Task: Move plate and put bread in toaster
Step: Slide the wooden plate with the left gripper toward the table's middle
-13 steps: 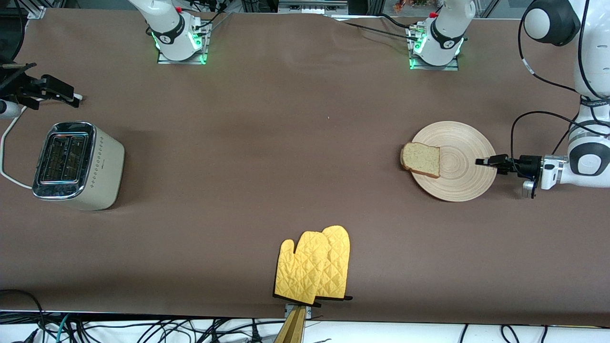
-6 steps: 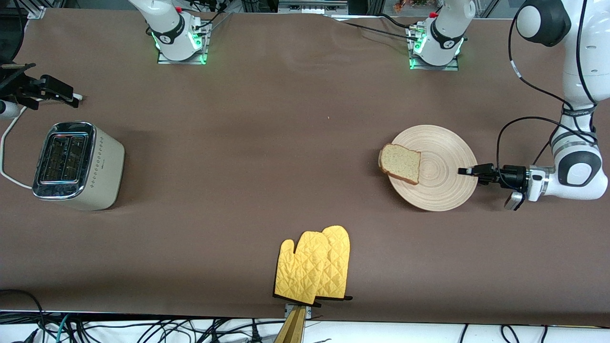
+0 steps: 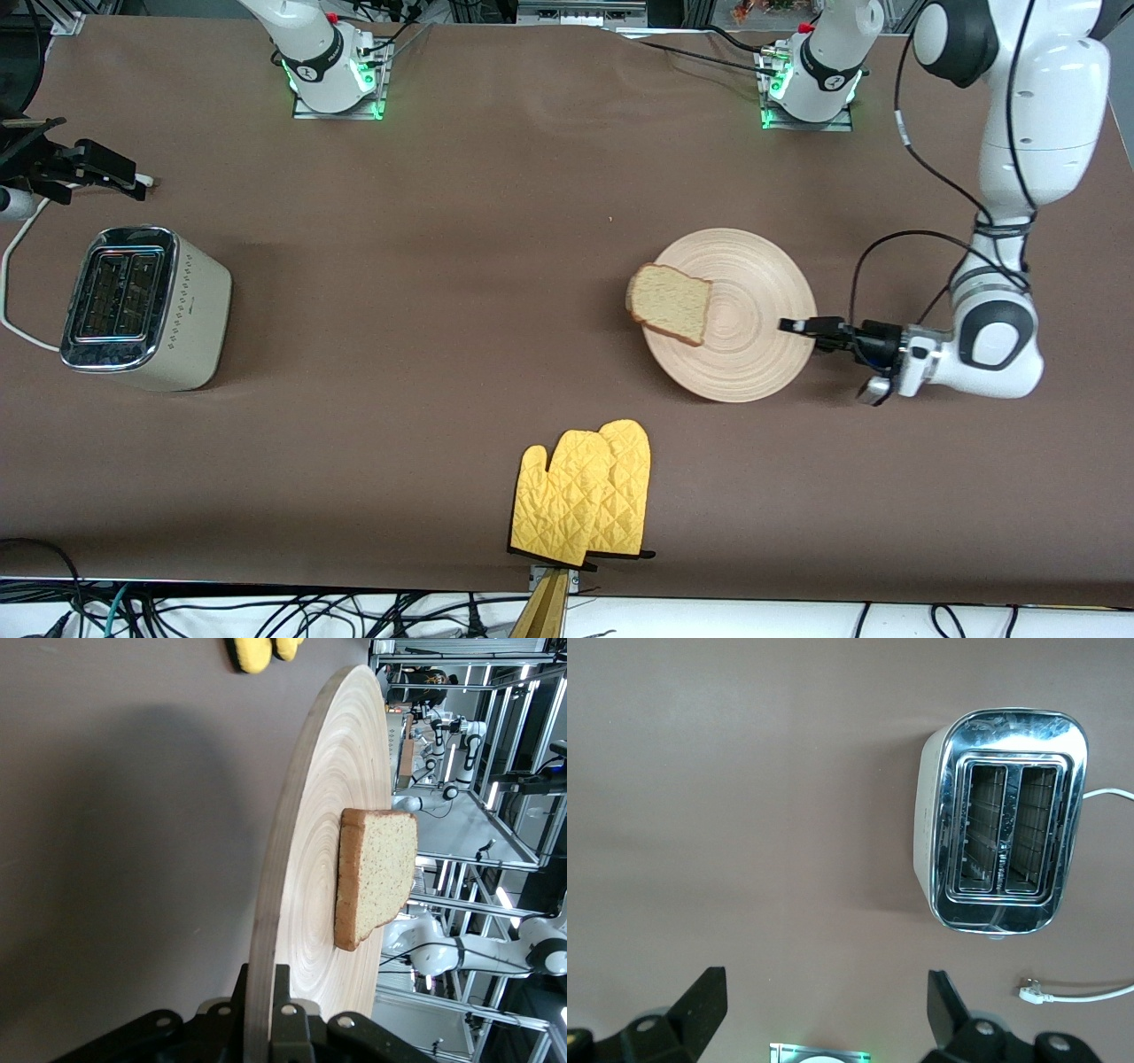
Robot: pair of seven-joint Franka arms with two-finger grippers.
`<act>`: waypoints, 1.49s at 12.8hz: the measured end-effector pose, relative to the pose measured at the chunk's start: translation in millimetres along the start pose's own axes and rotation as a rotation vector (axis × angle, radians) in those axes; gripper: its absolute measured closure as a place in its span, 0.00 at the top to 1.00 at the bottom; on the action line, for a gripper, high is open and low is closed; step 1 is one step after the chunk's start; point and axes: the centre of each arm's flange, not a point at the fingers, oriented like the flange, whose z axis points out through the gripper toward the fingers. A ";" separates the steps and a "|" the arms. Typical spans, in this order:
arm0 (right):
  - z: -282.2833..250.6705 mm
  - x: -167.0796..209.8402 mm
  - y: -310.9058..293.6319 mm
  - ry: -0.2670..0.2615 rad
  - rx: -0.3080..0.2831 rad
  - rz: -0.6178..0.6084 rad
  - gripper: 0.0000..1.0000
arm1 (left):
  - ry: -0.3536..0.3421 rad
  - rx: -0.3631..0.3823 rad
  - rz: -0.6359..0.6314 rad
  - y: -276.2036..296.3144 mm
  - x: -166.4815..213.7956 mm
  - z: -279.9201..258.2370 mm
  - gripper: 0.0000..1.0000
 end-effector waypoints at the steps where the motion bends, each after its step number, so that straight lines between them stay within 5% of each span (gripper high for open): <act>1: 0.1 0.1 0.1 0.000 0.000 0.000 1.00 | 0.009 0.005 -0.008 7.4 11.9 23.3 0.09; 8: 0.1 0.3 0.7 0.000 0.000 0.001 1.00 | 0.094 0.161 -0.058 43.7 60.5 192.1 0.09; 13: 0.1 0.4 0.1 0.001 0.007 0.001 1.00 | 0.035 0.163 -0.060 48.6 51.1 262.6 0.09; 19: 0.1 -0.2 4.8 0.001 0.009 0.010 1.00 | 0.083 0.178 -0.085 40.1 44.9 314.4 0.09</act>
